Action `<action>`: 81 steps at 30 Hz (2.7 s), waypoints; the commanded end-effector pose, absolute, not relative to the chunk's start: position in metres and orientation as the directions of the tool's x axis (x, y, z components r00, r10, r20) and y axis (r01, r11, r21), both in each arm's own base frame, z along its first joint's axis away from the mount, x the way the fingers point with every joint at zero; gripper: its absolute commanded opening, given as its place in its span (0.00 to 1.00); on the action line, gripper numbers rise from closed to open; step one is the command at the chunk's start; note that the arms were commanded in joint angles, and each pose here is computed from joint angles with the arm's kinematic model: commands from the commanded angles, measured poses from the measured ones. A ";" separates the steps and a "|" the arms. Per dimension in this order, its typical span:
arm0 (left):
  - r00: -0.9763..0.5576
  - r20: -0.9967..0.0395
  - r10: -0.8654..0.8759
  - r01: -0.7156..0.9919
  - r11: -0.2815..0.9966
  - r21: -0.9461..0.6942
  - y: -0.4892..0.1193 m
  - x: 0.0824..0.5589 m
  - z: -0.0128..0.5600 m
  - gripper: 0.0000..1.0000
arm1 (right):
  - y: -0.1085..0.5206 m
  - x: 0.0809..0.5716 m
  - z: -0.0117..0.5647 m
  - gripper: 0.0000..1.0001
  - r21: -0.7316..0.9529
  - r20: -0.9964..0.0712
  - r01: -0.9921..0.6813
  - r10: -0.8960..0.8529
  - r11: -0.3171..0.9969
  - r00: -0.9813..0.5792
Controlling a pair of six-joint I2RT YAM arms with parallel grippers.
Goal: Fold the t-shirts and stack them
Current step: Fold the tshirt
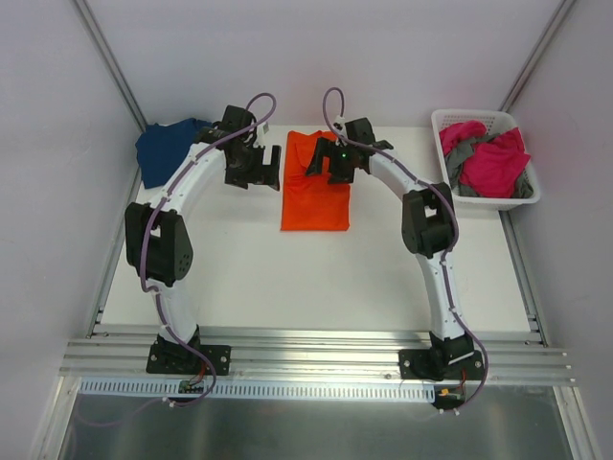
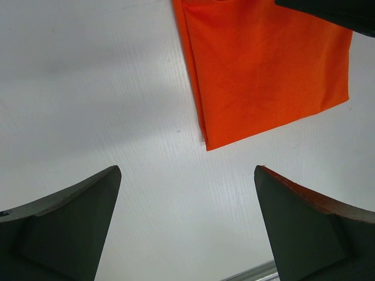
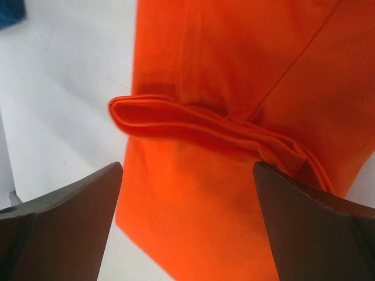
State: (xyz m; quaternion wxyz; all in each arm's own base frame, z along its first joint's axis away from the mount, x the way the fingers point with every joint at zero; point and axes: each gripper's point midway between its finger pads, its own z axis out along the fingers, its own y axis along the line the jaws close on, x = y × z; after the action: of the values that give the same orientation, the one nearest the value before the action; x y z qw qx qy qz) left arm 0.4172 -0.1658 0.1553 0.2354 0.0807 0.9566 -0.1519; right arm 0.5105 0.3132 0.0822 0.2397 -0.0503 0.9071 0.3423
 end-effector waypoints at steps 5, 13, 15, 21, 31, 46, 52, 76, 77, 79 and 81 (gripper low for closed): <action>-0.850 -0.521 0.080 0.231 0.945 -0.231 -0.156 0.409 0.179 0.99 | 0.312 0.539 0.073 1.00 0.563 -0.517 -0.239 0.112 0.791 -0.848; -0.856 -0.510 0.082 0.228 0.946 -0.232 -0.155 0.404 0.175 0.99 | 0.310 0.565 0.096 1.00 0.539 -0.605 -0.284 0.129 0.793 -0.786; -0.853 -0.516 0.082 0.231 0.945 -0.231 -0.155 0.404 0.178 0.99 | 0.313 0.568 0.116 0.99 0.538 -0.637 -0.317 0.130 0.781 -0.760; -0.832 -0.548 0.085 0.235 0.949 -0.210 -0.153 0.411 0.190 0.99 | 0.320 0.538 0.164 1.00 0.576 -0.638 -0.358 0.131 0.735 -0.759; -0.780 -0.618 0.093 0.243 0.956 -0.162 -0.146 0.424 0.216 0.99 | 0.335 0.492 0.101 0.97 0.594 -0.491 -0.293 0.048 0.749 -0.870; -0.751 -0.660 0.009 0.193 0.959 -0.206 -0.122 0.429 0.245 0.99 | 0.334 0.372 0.016 0.97 0.606 -0.123 -0.084 -0.012 0.791 -0.992; -0.753 -0.658 -0.025 0.167 0.959 -0.227 -0.110 0.435 0.246 0.99 | 0.325 0.312 0.027 0.97 0.600 -0.023 -0.028 -0.017 0.800 -1.000; -0.833 -0.553 -0.028 0.170 0.937 -0.305 -0.119 0.385 0.213 0.99 | 0.382 0.321 0.040 0.97 0.609 -0.172 -0.219 -0.142 0.762 -0.975; -0.830 -0.557 -0.026 0.172 0.938 -0.300 -0.118 0.385 0.214 0.99 | 0.385 0.320 0.042 0.97 0.611 -0.176 -0.225 -0.147 0.759 -0.973; -0.827 -0.561 -0.027 0.169 0.941 -0.295 -0.117 0.386 0.216 0.99 | 0.390 0.319 0.041 0.97 0.613 -0.180 -0.233 -0.154 0.755 -0.972; -0.826 -0.563 -0.026 0.170 0.941 -0.293 -0.117 0.387 0.216 0.99 | 0.394 0.320 0.044 0.97 0.614 -0.186 -0.242 -0.160 0.751 -0.969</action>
State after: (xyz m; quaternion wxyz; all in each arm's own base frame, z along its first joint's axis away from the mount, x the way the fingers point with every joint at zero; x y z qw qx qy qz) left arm 0.3854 -0.1193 0.1986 0.2666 0.0263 0.9467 -0.1790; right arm 0.3214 0.3861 0.0495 0.0624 -0.0990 0.9318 0.3436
